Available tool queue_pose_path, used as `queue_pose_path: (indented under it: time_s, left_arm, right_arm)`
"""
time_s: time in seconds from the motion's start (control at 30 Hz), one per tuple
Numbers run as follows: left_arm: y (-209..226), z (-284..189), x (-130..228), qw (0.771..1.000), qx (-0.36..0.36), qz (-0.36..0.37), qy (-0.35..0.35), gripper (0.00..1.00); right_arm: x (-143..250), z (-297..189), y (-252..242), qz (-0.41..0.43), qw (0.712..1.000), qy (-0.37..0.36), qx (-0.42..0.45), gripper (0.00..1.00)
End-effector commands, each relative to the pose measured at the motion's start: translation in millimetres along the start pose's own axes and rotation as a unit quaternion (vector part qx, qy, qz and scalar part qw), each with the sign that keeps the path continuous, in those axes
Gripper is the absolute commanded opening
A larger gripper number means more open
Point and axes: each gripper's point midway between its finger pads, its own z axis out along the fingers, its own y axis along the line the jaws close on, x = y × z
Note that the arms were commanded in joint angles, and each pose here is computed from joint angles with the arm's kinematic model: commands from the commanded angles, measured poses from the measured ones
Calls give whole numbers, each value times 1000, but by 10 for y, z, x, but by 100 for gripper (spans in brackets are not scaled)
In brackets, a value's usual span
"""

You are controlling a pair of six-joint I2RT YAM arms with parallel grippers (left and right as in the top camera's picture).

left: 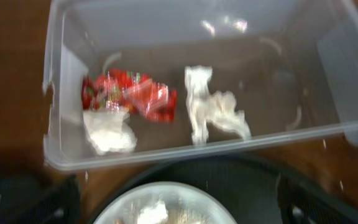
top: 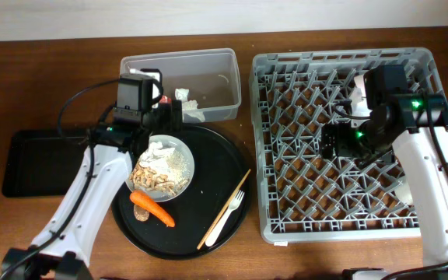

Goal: Sort waste into correct bins and load items into the dishwasher rack

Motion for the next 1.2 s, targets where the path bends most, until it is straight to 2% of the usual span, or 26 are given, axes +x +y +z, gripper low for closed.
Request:
queue_pose_path:
  time_s: [0.0,0.07,0.17,0.23,0.27,0.4,0.6,0.67,0.7,0.87,0.97,1.0,1.07,1.17]
  left_arm:
    - [20,-4,-50,1000,-2,4,-9,99]
    - [15,-5,-70,1000,-1,3,-13,99]
    - [26,-57,501,995,2,12,104,99]
    - [90,-178,974,980,-9,13,199,99]
    - [83,-174,1072,977,-6,12,212,99]
    - [106,4,1447,974,-6,12,228,99]
    - [116,168,1640,973,-7,12,229,99]
    - [122,230,1682,972,-9,13,236,96]
    - [121,261,1690,971,-10,13,237,89]
    - [104,314,1583,977,-7,11,213,41]
    - [101,321,1567,978,-6,11,210,19]
    - [102,322,1565,978,-6,11,209,16]
    - [99,333,1541,979,-6,11,204,1]
    - [82,308,1408,982,-3,10,189,0]
  right_arm:
    - [6,-41,0,1,1000,-6,-3,98]
    - [9,-41,-2,1,1000,-5,-3,98]
    - [13,-41,-2,2,1000,-5,-3,98]
    - [13,-41,-2,2,1000,-5,-3,98]
    - [12,-41,-2,1,1000,-5,-3,98]
    - [17,-41,-1,1,1000,-4,-3,98]
    - [24,-41,-3,2,1000,-2,-3,98]
    - [24,-41,-3,2,1000,-2,-3,98]
    - [25,-41,-3,2,1000,-2,-3,98]
    - [25,-41,-3,2,1000,-2,-3,98]
    - [24,-41,-3,2,1000,-2,-3,98]
    - [25,-41,-3,2,1000,-2,-3,98]
    - [25,-41,-3,2,1000,-2,-3,98]
    - [25,-41,-3,2,1000,-2,-3,98]
